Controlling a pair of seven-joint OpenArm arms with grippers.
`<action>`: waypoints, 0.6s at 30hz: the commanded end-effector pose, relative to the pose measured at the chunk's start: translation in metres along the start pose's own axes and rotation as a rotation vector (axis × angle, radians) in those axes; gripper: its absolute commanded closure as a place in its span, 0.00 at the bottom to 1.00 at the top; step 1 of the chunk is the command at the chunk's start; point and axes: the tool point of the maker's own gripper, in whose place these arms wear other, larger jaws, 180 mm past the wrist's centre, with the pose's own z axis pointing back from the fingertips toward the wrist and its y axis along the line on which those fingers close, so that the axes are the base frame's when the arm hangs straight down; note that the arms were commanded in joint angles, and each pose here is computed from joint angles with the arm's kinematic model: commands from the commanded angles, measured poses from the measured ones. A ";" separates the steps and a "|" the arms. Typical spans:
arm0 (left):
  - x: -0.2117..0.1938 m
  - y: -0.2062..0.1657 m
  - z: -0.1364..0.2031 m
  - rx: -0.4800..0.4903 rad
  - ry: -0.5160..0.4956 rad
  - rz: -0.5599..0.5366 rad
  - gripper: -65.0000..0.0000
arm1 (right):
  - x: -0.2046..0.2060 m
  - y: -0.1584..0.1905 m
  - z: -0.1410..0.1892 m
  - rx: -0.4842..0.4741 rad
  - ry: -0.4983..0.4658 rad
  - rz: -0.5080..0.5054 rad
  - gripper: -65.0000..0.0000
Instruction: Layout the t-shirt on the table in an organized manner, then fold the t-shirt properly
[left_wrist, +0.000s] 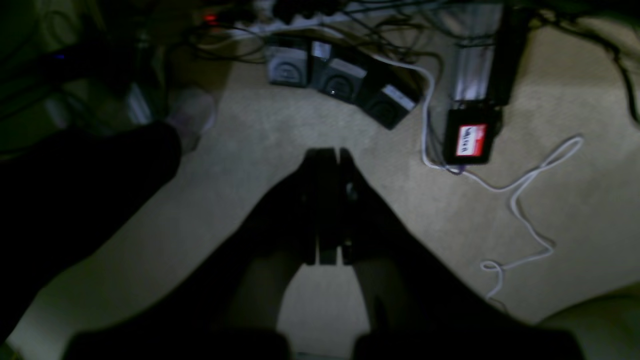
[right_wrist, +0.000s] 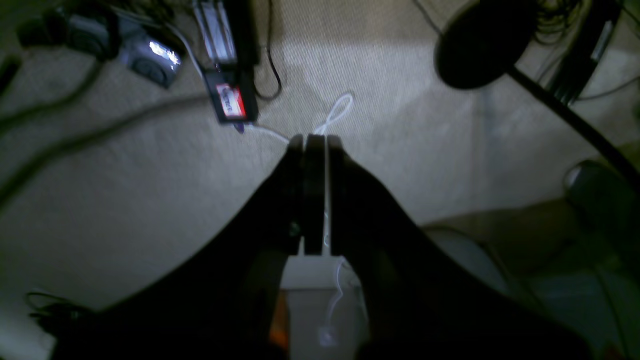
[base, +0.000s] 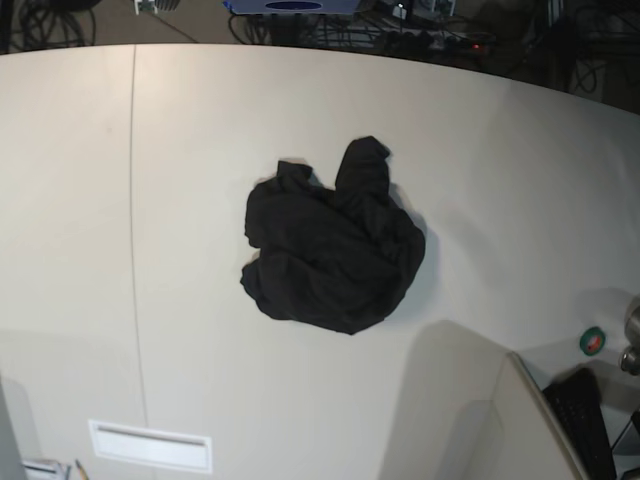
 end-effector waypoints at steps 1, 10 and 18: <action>0.002 0.001 0.009 0.000 -0.041 -0.011 1.00 | 0.015 -0.004 0.009 -0.006 -0.052 -0.002 1.00; 0.045 0.033 0.102 -0.008 -0.300 -0.076 1.00 | 0.036 -0.014 0.071 -0.026 -0.091 0.012 1.00; 0.139 0.058 0.153 -0.135 -0.528 0.240 1.00 | 0.154 -0.006 0.172 -0.013 -0.461 0.022 1.00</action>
